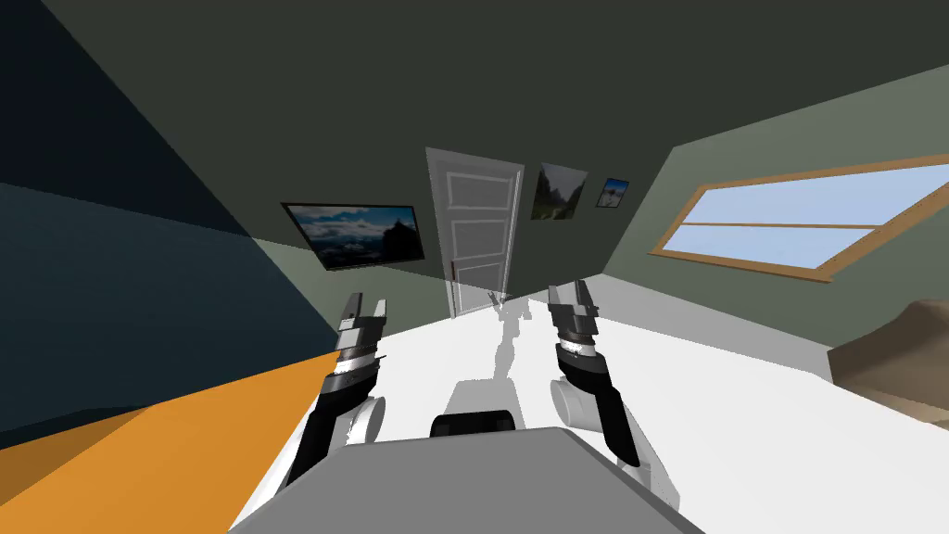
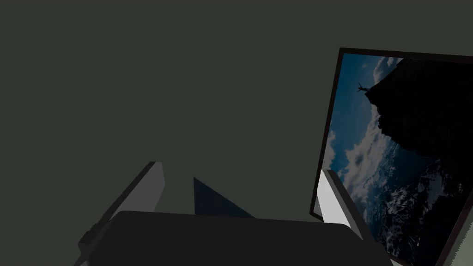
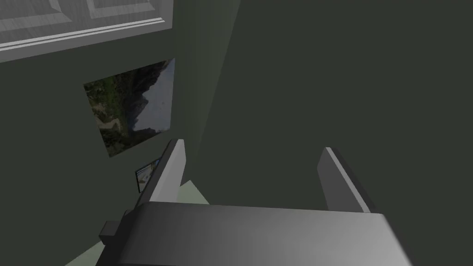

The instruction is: Pull the door open

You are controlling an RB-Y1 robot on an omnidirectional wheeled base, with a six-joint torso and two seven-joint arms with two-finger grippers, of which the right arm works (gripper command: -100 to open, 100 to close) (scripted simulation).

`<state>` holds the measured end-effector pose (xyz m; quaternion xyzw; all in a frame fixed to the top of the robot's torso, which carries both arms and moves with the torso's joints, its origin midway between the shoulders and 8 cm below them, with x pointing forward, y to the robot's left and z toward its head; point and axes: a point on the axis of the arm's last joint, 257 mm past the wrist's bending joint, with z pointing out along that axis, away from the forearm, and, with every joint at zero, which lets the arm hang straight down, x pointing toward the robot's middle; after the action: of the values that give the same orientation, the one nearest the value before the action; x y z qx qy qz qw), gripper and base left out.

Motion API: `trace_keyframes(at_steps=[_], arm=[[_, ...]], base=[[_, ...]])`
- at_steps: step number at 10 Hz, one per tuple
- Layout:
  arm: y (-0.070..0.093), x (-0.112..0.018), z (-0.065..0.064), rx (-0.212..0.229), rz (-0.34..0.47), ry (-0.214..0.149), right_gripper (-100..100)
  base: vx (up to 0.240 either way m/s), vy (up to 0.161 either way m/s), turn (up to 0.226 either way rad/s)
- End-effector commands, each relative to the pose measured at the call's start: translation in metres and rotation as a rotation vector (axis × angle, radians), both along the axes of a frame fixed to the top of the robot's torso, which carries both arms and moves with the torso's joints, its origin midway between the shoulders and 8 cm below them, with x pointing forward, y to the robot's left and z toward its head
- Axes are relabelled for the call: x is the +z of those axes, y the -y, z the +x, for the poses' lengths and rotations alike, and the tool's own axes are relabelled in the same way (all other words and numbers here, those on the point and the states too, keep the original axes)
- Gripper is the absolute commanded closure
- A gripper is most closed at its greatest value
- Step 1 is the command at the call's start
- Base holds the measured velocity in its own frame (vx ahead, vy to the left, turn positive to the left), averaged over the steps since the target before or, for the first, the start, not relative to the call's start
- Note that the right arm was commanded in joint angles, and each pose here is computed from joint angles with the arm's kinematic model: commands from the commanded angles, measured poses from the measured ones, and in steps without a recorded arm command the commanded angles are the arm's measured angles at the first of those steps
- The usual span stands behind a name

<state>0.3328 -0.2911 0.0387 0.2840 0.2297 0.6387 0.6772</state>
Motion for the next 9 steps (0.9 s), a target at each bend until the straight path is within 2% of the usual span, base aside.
trace_keyframes(at_steps=[1,9], arm=[[0.003,-0.010,0.006,0.027,0.033,-0.015,-100],[0.018,-0.060,0.030,0.138,0.202,-0.079,-100]], base=[[0.048,0.026,0.164],[0.118,0.020,0.138]])
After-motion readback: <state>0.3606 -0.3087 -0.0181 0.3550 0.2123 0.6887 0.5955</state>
